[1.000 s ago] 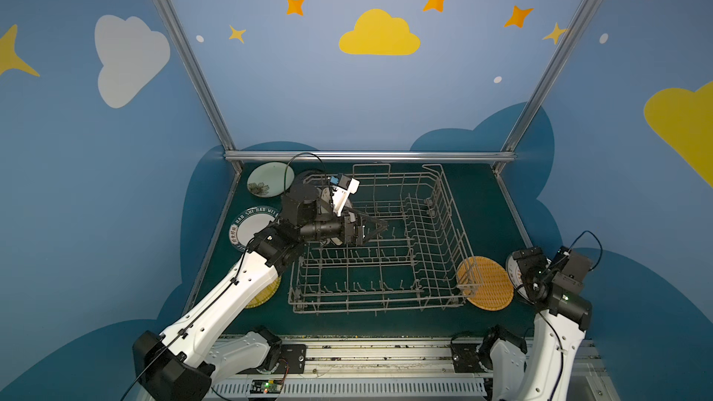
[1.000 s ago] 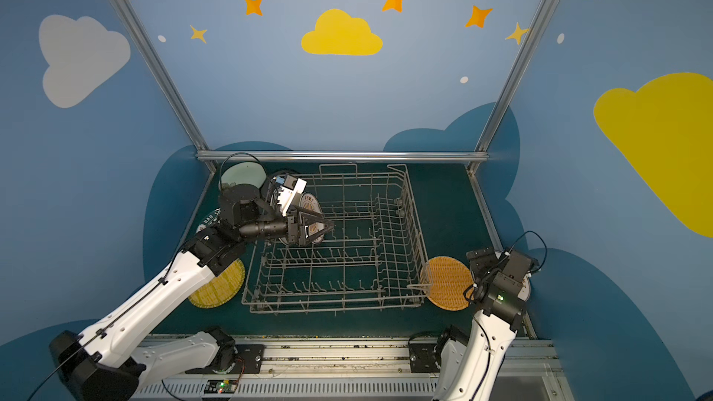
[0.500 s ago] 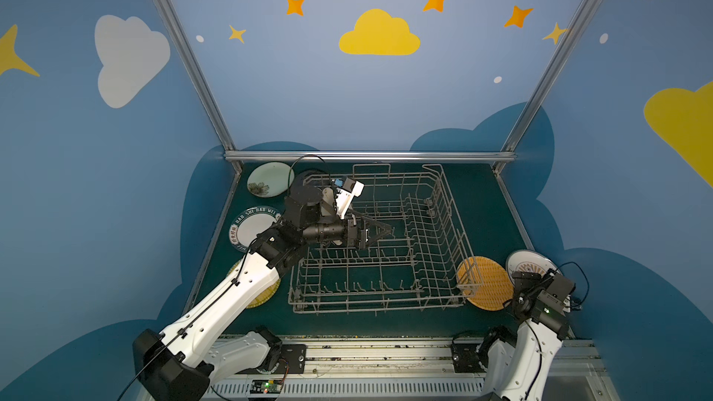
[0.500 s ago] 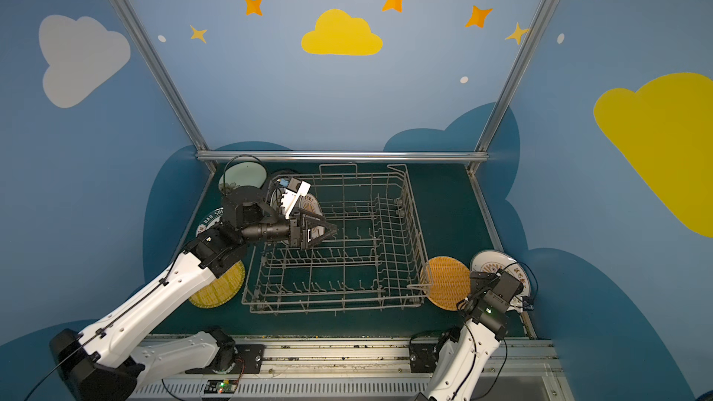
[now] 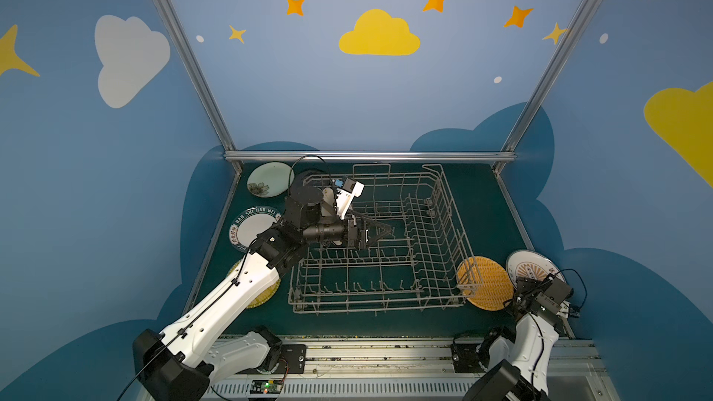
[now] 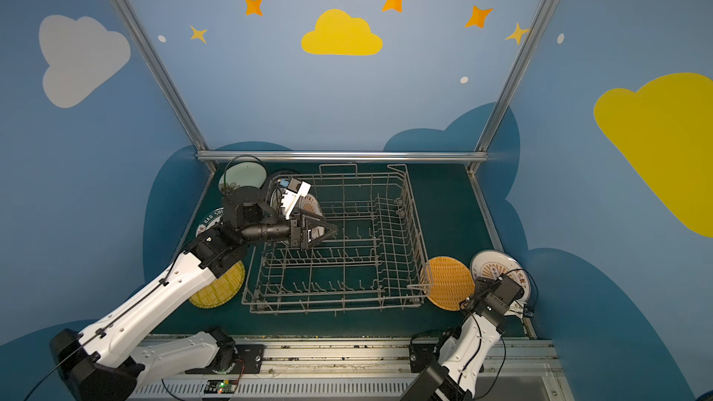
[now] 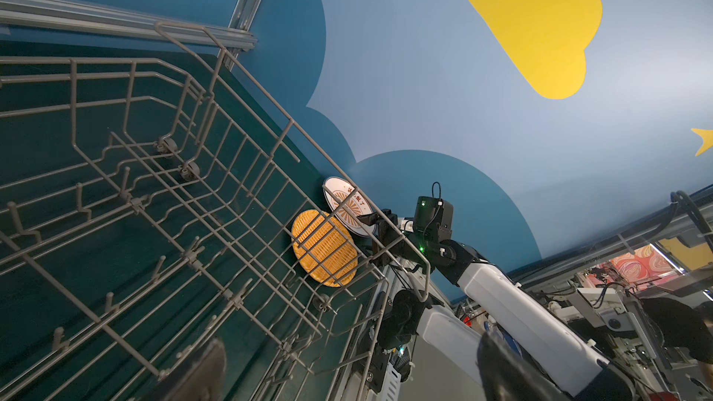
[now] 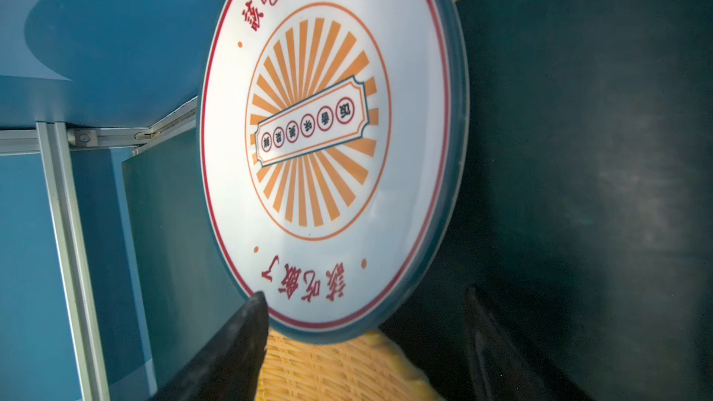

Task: Load the plates into the dish rack
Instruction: 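Close the right gripper on the second sunburst plate's rim, then lift the sunburst plate upright off the table with the right gripper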

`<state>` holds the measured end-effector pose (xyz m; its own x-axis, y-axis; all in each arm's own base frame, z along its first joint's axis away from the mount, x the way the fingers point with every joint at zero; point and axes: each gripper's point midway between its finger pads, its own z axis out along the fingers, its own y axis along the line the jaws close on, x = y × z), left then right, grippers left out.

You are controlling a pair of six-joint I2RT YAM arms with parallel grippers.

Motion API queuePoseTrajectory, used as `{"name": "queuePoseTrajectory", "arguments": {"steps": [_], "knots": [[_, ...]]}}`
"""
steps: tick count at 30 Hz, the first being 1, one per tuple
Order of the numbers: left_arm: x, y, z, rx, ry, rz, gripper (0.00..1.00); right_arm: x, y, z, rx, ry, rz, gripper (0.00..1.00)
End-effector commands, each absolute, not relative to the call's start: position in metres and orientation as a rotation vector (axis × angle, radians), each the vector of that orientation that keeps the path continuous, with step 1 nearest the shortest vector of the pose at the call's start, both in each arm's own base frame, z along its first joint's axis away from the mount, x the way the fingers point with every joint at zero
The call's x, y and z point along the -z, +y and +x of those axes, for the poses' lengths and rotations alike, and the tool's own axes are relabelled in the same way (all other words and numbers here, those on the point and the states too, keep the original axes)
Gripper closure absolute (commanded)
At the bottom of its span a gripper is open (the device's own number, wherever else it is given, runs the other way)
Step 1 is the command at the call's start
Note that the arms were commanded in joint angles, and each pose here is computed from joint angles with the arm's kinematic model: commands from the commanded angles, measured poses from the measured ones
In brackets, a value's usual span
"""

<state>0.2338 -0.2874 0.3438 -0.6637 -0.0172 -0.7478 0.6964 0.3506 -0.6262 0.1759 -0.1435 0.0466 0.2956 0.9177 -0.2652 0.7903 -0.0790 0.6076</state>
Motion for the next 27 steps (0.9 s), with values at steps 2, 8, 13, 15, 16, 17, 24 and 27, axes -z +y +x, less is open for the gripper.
{"name": "queuePoseTrajectory", "arguments": {"steps": [2, 8, 13, 15, 16, 17, 24, 27], "knots": [[-0.349, -0.286, 0.232, 1.342, 1.914, 0.612, 0.00, -0.050, -0.156, 0.182, -0.228, 1.463, 1.872, 0.32], [-0.351, -0.284, 0.232, 1.335, 1.908, 0.606, 0.00, -0.045, -0.159, 0.184, -0.227, 1.458, 1.875, 0.54], [-0.354, -0.281, 0.233, 1.317, 1.900, 0.594, 0.00, -0.047, -0.158, 0.184, -0.237, 1.450, 1.873, 0.63], [-0.354, -0.280, 0.234, 1.314, 1.903, 0.584, 0.00, -0.050, -0.157, 0.185, -0.243, 1.445, 1.862, 0.69], [-0.354, -0.280, 0.234, 1.314, 1.907, 0.578, 0.00, -0.051, -0.157, 0.185, -0.245, 1.441, 1.862, 0.72], [-0.355, -0.279, 0.234, 1.314, 1.904, 0.574, 0.00, -0.052, -0.156, 0.185, -0.250, 1.442, 1.857, 0.74], [-0.356, -0.278, 0.235, 1.311, 1.901, 0.568, 0.00, -0.066, -0.157, 0.190, -0.263, 1.432, 1.793, 0.88], [-0.358, -0.277, 0.235, 1.310, 1.896, 0.563, 0.00, -0.075, -0.157, 0.196, -0.274, 1.451, 1.759, 0.98]]}}
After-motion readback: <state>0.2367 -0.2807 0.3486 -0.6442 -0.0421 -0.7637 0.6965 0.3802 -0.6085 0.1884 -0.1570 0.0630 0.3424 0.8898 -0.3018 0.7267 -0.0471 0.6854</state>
